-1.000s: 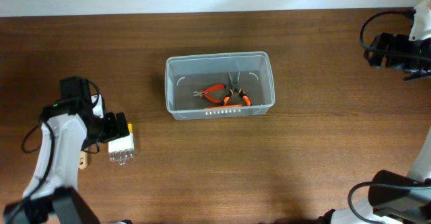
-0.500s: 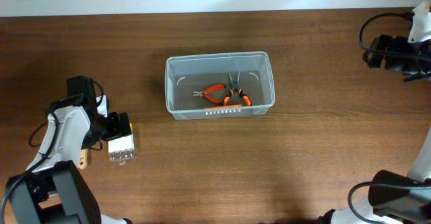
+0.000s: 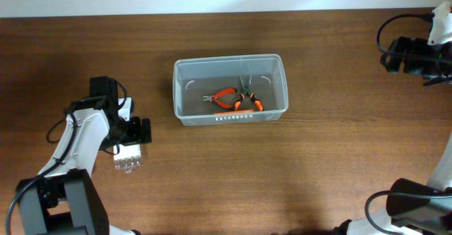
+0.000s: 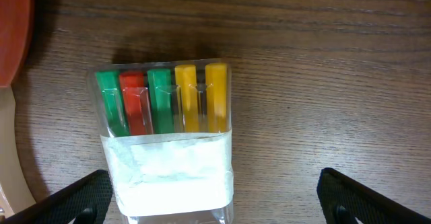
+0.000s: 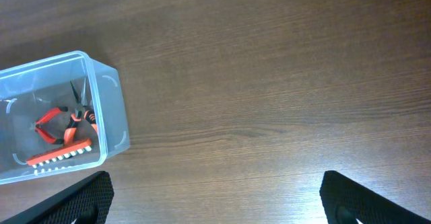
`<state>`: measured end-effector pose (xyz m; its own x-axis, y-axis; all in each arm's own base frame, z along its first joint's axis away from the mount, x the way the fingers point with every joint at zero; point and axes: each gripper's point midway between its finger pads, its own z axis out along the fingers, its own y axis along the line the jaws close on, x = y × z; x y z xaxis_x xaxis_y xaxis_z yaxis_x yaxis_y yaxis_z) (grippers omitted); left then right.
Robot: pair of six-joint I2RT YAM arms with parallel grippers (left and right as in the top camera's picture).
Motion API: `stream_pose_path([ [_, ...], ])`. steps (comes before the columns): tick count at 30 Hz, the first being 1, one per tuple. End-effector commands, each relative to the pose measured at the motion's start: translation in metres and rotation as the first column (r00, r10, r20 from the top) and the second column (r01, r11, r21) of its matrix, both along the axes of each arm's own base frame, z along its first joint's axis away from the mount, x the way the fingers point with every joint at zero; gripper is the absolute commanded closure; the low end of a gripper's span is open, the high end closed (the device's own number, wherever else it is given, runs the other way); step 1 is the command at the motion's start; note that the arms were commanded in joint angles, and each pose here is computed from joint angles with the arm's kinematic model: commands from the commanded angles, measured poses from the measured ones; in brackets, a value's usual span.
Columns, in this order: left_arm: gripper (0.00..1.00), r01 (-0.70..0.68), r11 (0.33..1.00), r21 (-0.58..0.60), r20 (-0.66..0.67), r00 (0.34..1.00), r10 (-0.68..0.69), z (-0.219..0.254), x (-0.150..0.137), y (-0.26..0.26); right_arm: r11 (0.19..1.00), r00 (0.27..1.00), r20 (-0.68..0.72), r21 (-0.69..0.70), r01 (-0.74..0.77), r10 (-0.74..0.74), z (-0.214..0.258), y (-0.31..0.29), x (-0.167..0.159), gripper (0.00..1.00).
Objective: Pack container
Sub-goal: 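Move the left gripper to the marker pack and grasp it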
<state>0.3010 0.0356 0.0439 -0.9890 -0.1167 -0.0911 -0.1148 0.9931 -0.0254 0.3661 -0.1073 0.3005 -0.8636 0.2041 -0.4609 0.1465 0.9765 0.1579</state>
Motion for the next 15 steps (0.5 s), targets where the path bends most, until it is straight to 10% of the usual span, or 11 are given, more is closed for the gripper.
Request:
stream_pose_path([
  [1,0.01,-0.010,1.000,0.004,-0.007,1.000,0.010,-0.002,0.000,0.001,1.000,1.000,-0.007,0.017,0.000,0.000,-0.003,0.004,0.001,0.01],
  [15,0.01,-0.037,0.997,0.074,-0.034,0.999,0.039,-0.008,-0.004,0.014,1.000,1.000,-0.008,0.017,0.000,0.000,-0.003,0.004,0.001,0.01],
])
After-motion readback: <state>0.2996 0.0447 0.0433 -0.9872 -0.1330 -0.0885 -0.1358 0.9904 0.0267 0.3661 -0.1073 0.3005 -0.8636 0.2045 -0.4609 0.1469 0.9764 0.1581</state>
